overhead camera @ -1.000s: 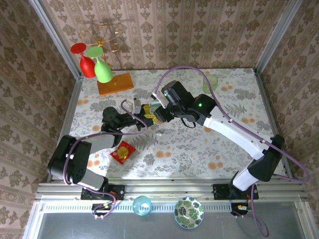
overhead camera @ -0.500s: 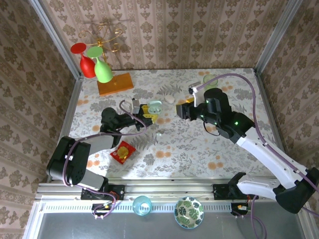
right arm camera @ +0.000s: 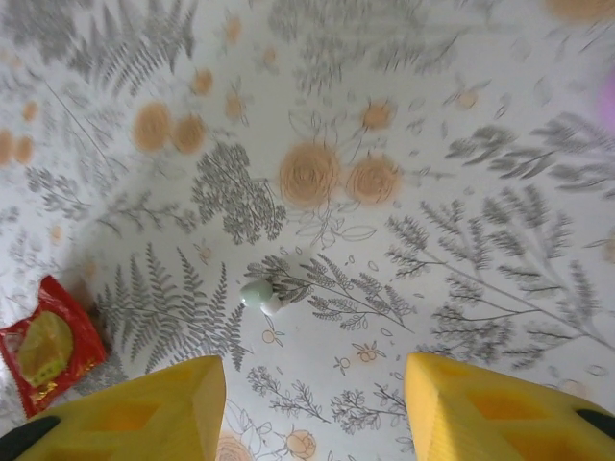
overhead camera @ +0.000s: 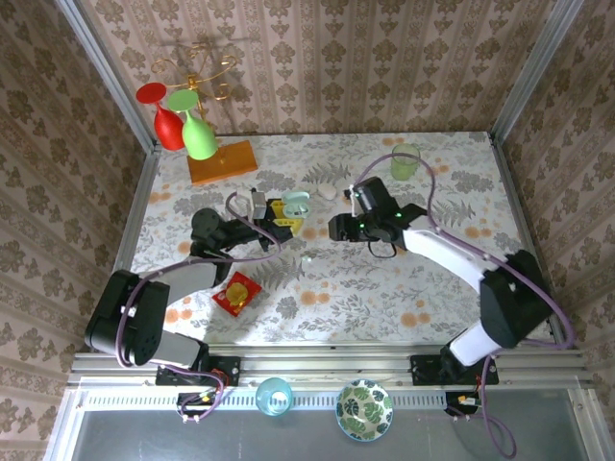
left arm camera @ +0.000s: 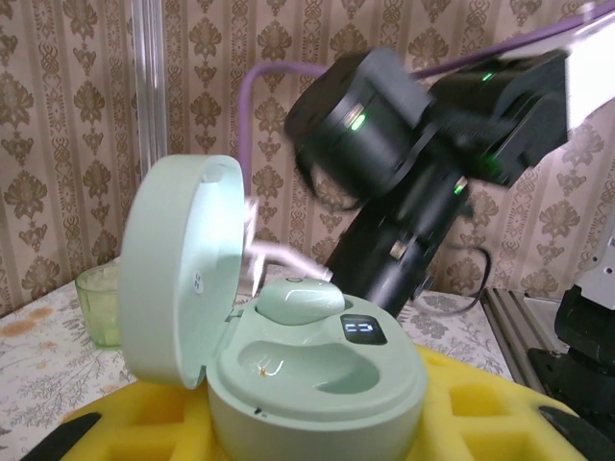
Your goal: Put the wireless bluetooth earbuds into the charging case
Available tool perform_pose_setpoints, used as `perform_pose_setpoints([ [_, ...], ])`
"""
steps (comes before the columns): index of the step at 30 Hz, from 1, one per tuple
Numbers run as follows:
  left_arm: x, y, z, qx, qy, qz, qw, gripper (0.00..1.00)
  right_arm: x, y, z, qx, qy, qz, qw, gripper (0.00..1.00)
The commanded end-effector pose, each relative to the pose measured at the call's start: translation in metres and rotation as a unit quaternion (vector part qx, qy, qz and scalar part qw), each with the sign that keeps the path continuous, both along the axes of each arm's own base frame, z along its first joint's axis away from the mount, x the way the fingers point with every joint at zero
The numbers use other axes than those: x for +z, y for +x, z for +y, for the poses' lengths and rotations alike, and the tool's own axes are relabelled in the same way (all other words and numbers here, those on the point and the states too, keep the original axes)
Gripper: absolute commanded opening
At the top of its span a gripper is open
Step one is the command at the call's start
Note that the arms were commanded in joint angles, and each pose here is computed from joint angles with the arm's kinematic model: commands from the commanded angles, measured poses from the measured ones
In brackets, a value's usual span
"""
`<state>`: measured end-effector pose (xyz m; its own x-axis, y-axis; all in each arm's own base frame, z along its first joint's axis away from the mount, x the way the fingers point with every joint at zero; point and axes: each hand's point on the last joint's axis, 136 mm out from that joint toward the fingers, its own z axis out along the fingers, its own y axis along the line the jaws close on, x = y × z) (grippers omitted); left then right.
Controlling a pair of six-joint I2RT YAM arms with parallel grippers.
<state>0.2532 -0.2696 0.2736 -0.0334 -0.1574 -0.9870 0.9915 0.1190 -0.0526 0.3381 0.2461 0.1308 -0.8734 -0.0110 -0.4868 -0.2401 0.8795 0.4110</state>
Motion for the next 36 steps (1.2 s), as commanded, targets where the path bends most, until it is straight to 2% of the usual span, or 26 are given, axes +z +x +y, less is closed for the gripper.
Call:
perform_pose_setpoints([
  [1,0.017,-0.008,0.002,0.001,-0.015,-0.039,0.999,0.22,-0.005,-0.007,0.033,0.054,0.023,0.033,0.998,0.52],
  [8,0.019,-0.013,-0.001,-0.005,-0.017,-0.041,0.999,0.22,-0.046,-0.002,0.076,0.159,0.052,0.085,0.982,0.52],
  [17,0.019,-0.015,-0.002,-0.005,-0.018,-0.039,0.999,0.22,-0.077,0.004,0.102,0.205,0.077,0.128,0.967,0.52],
  [21,0.017,-0.014,-0.002,-0.004,-0.017,-0.037,0.999,0.22,-0.092,-0.004,0.103,0.219,0.084,0.147,0.961,0.47],
  [25,0.017,-0.014,-0.003,-0.006,-0.016,-0.036,0.999,0.22,-0.107,-0.013,0.099,0.226,0.078,0.158,0.958,0.46],
  [30,0.016,-0.015,-0.003,-0.008,-0.016,-0.034,0.999,0.22,-0.111,-0.026,0.092,0.231,0.076,0.167,0.956,0.43],
  [36,0.015,-0.014,-0.004,-0.006,-0.015,-0.032,0.999,0.22,-0.11,-0.038,0.083,0.234,0.068,0.165,0.956,0.34],
])
